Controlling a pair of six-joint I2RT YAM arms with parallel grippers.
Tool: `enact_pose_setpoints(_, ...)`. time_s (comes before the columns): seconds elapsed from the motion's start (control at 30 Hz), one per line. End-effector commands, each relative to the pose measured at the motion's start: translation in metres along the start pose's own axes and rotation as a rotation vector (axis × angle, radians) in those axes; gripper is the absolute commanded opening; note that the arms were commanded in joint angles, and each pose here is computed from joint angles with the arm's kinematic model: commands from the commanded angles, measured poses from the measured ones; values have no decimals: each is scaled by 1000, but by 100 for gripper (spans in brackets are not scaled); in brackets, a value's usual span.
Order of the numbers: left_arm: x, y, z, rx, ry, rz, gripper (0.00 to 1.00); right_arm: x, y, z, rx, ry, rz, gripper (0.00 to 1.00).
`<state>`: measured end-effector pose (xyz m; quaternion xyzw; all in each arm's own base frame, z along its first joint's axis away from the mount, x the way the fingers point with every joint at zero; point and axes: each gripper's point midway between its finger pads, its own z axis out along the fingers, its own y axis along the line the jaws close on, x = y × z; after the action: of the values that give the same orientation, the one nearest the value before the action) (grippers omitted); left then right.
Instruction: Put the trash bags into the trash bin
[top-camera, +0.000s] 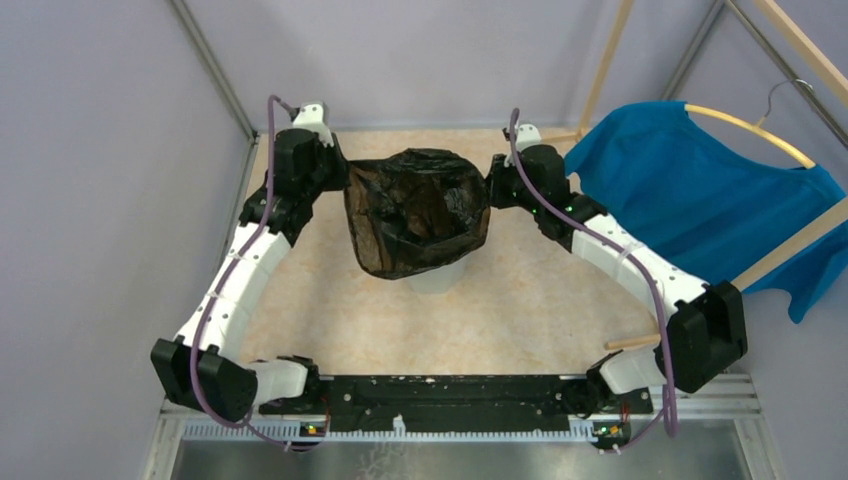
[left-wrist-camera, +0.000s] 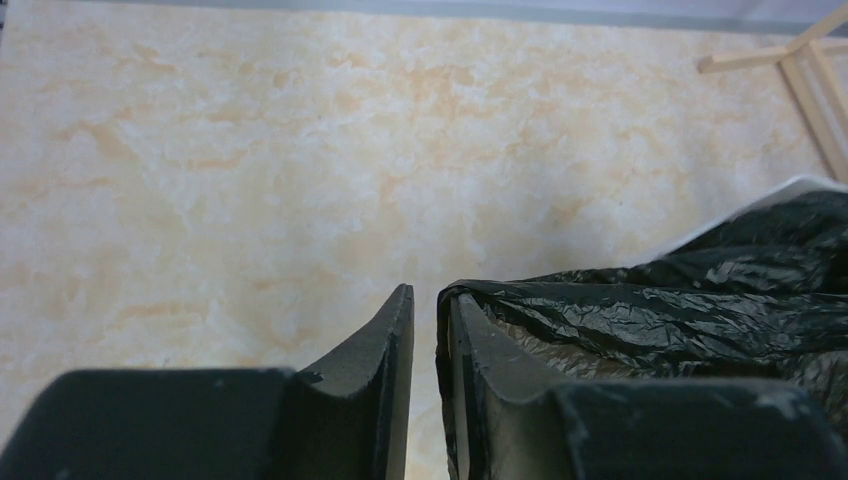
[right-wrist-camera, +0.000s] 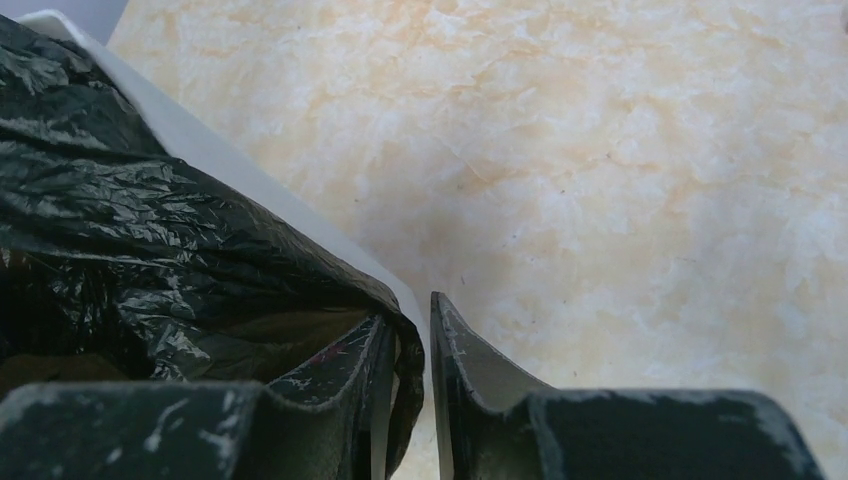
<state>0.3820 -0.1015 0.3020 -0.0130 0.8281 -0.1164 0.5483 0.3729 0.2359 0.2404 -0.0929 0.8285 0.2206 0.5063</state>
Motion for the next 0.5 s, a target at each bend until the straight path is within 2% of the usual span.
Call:
enact_pose_setpoints(0.0,-17,-5,18,20,-33,-24,17,10,-7,8,2,5,33,19)
enact_pose_setpoints(0.1,-6,0,29,12,-9,-31,10,9,-6,5,1,7,36,19)
enact_pose_setpoints(0.33,31,1,44,84,75,-67,6,-38,6,-2,-19,-77,8,24)
enact_pose_setpoints(0.47,52,4,47,78,121,-69,2,-47,7,6,-24,-96,25,24)
